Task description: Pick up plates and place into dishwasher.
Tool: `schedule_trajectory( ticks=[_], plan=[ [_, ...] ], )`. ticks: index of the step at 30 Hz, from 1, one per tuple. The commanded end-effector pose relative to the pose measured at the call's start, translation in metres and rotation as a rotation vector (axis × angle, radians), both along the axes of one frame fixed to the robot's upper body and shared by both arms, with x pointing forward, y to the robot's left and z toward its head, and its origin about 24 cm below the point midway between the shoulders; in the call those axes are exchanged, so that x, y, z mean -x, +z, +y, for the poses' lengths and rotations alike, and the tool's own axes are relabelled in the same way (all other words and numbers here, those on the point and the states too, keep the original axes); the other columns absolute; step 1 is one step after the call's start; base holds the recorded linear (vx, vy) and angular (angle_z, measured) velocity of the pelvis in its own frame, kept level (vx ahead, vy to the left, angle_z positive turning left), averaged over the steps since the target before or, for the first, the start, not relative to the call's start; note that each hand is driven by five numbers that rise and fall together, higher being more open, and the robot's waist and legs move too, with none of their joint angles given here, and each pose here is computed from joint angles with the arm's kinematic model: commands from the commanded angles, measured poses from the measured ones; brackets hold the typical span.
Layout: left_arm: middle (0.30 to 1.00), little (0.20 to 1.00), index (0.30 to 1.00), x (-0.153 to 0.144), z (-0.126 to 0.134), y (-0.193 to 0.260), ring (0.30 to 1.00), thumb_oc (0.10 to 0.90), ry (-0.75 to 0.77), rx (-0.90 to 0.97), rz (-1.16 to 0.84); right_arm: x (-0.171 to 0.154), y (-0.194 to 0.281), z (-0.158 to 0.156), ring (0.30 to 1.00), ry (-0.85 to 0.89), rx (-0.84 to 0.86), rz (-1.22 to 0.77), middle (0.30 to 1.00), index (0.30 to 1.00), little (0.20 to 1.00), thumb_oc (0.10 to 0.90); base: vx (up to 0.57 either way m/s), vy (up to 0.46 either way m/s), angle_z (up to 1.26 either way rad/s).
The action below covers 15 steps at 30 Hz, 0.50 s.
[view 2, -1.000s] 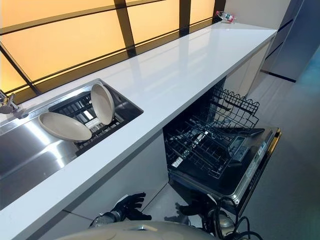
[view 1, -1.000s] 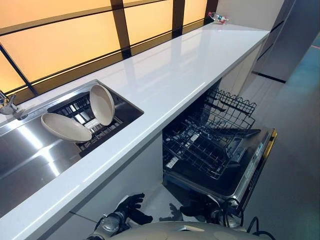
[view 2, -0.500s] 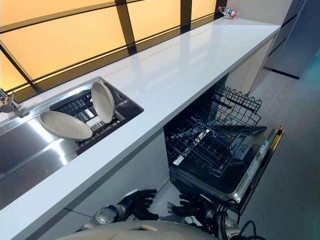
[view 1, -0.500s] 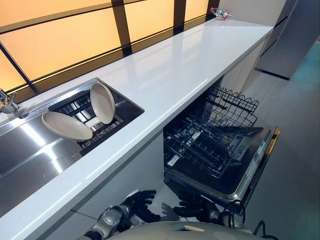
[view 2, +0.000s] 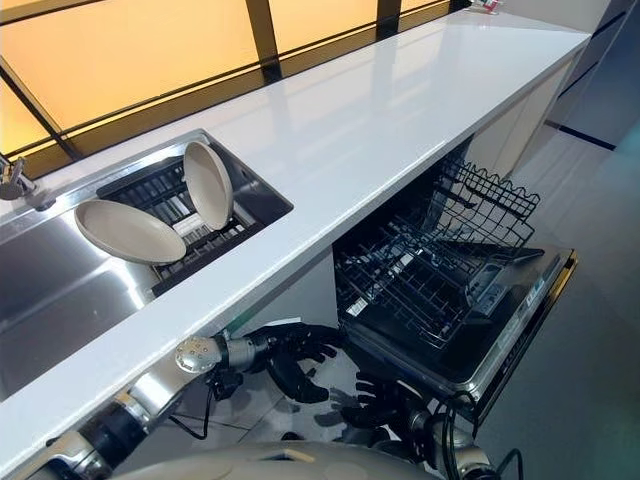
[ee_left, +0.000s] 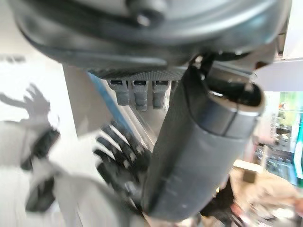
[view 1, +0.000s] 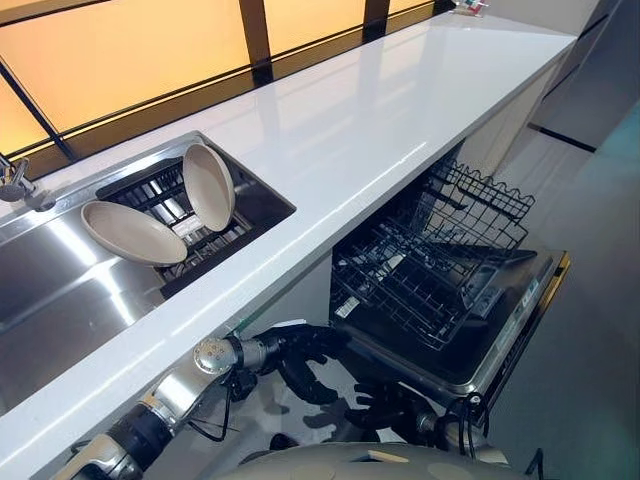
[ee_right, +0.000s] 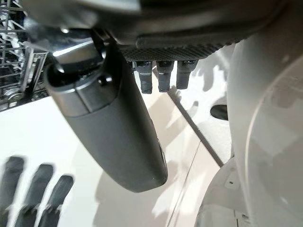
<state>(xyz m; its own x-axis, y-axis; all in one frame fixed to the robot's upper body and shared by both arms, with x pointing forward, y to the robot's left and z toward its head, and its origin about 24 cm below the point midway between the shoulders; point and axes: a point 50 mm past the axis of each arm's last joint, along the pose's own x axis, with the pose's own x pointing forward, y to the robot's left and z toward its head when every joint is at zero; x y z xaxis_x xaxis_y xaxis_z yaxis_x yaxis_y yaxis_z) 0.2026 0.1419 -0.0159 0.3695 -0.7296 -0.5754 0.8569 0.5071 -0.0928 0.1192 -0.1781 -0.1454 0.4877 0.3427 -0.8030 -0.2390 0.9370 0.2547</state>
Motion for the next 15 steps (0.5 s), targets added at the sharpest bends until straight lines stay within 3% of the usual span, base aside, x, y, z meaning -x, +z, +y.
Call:
schedule_trajectory(
  ticks=[1,8,12,15],
  plan=[
    [0.900,0.900,0.900,-0.066,-0.018,0.177,0.900,0.800,-0.178,0.229,-0.632,0.012,-0.005,-0.007,0.900,-0.033,0.017,0.037,0.900,0.900,0.900,0.800,-0.01,-0.003,0.07],
    [0.900,0.900,0.900,-0.043,-0.061,0.187,0.900,0.800,-0.312,0.635,-0.265,0.018,-0.012,-0.007,0.900,-0.047,0.050,0.099,0.900,0.900,0.900,0.800,-0.01,0.007,0.07],
    [0.900,0.900,0.900,-0.034,-0.080,0.190,0.900,0.800,-0.337,0.768,-0.091,0.017,-0.013,-0.004,0.900,-0.022,0.060,0.113,0.900,0.900,0.900,0.800,-0.01,0.012,0.14],
    [0.900,0.900,0.900,-0.023,-0.094,0.192,0.900,0.800,-0.341,0.917,0.155,0.017,-0.014,-0.004,0.900,-0.014,0.077,0.131,0.900,0.900,0.900,0.800,-0.01,0.004,-0.03]
  ],
)
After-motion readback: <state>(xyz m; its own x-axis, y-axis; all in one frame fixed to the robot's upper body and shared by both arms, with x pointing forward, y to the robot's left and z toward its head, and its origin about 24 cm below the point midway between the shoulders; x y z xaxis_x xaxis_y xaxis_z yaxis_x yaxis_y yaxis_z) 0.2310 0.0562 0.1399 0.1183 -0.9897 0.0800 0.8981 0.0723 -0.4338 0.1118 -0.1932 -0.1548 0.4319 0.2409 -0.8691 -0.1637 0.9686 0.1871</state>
